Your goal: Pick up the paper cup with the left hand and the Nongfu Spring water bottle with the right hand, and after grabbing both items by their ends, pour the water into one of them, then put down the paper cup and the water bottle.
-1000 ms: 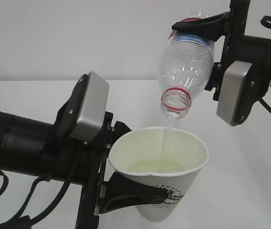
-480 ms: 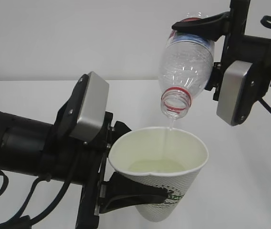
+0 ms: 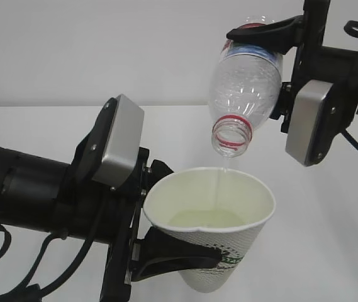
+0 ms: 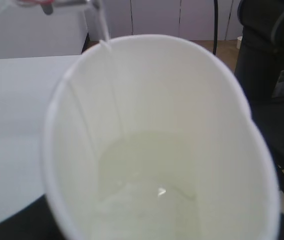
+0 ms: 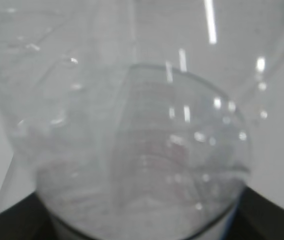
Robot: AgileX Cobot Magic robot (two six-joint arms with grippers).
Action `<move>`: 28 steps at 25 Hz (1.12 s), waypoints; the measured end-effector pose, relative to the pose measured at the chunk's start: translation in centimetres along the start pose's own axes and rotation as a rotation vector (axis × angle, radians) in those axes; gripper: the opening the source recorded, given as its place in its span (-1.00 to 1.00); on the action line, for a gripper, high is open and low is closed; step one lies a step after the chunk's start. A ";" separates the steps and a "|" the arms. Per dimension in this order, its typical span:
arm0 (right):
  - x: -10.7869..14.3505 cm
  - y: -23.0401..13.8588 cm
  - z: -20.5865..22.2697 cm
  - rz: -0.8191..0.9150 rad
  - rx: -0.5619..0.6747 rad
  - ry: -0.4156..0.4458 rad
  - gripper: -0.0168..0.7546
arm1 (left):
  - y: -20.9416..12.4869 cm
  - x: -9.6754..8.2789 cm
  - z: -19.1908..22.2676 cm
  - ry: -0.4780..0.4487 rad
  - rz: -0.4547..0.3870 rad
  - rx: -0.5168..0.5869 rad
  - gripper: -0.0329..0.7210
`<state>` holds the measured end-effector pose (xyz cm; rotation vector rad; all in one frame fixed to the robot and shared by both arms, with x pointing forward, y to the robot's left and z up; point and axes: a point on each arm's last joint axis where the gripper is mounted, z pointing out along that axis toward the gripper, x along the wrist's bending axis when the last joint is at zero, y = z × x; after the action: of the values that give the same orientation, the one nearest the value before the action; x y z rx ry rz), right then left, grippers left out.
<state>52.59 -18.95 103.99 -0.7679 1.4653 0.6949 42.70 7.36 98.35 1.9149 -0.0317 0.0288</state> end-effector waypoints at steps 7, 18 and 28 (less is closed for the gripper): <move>0.0 0.1 0.0 0.000 -0.002 0.000 0.29 | 0.0 0.0 0.0 0.000 0.000 0.000 0.26; 0.0 0.1 0.0 0.000 -0.003 -0.001 0.29 | 0.0 0.0 0.0 0.003 -0.002 -0.001 0.26; 0.0 0.1 0.0 -0.001 -0.004 -0.002 0.29 | 0.0 0.0 0.0 0.005 -0.004 -0.001 0.26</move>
<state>52.56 -18.89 104.00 -0.7703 1.4624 0.6976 42.75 7.36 98.36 1.9134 -0.0250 0.0309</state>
